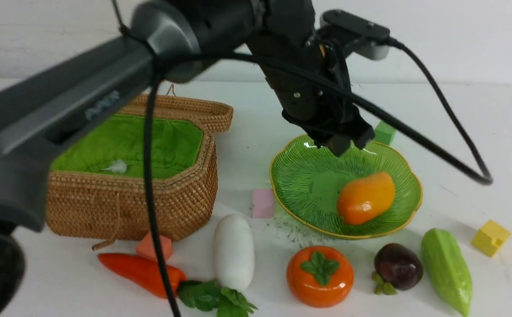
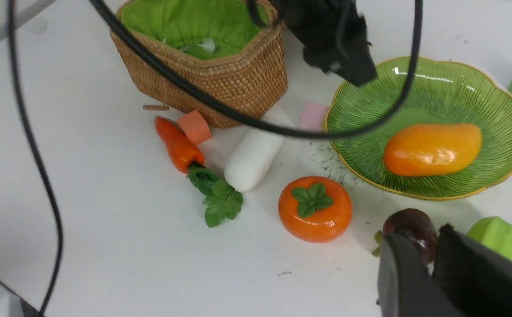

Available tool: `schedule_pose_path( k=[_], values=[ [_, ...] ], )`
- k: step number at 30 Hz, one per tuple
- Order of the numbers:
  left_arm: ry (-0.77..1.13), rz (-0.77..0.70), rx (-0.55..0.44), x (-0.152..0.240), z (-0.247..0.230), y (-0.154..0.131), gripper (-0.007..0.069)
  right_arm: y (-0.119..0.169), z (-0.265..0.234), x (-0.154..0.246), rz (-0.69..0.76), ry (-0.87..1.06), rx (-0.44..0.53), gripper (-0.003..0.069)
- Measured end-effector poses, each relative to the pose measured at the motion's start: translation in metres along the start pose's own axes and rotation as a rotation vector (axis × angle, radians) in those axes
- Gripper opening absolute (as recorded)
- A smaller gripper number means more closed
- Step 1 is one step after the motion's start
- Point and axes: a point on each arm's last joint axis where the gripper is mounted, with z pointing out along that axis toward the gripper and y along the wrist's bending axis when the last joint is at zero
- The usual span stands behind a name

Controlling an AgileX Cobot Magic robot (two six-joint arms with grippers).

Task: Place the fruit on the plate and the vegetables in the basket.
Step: Use the left arm to grab a carrot and put it into the left basket

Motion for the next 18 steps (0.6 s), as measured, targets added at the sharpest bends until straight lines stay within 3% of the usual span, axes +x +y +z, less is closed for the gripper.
schedule_pose_path(
  k=[1, 2, 3, 6, 10, 15, 18],
  values=[
    [-0.002, -0.011, -0.01, 0.002, -0.024, -0.006, 0.0076, 0.001, 0.0, 0.0, -0.012, -0.001, -0.006, 0.0132],
    [-0.009, -0.017, -0.029, 0.005, -0.041, -0.009, 0.0004, 0.002, 0.0, 0.0, -0.018, -0.003, -0.018, 0.0131],
    [-0.009, -0.019, -0.042, 0.008, -0.049, -0.012, -0.0013, 0.002, 0.0, 0.0, -0.025, -0.005, -0.025, 0.0131],
    [0.007, -0.036, -0.093, 0.026, -0.073, -0.015, -0.0013, 0.004, 0.0, -0.001, -0.045, -0.014, -0.048, 0.0133],
    [0.1, 0.009, -0.179, 0.082, -0.103, -0.018, -0.0013, 0.007, 0.0, -0.002, -0.063, -0.02, -0.075, 0.0136],
    [0.294, 0.274, -0.138, 0.16, -0.098, -0.026, -0.0013, 0.007, 0.0, -0.001, -0.083, -0.014, -0.079, 0.0139],
    [0.349, 0.409, -0.1, 0.185, -0.082, -0.027, 0.0003, 0.008, 0.0, -0.001, -0.098, -0.016, -0.086, 0.014]
  ],
)
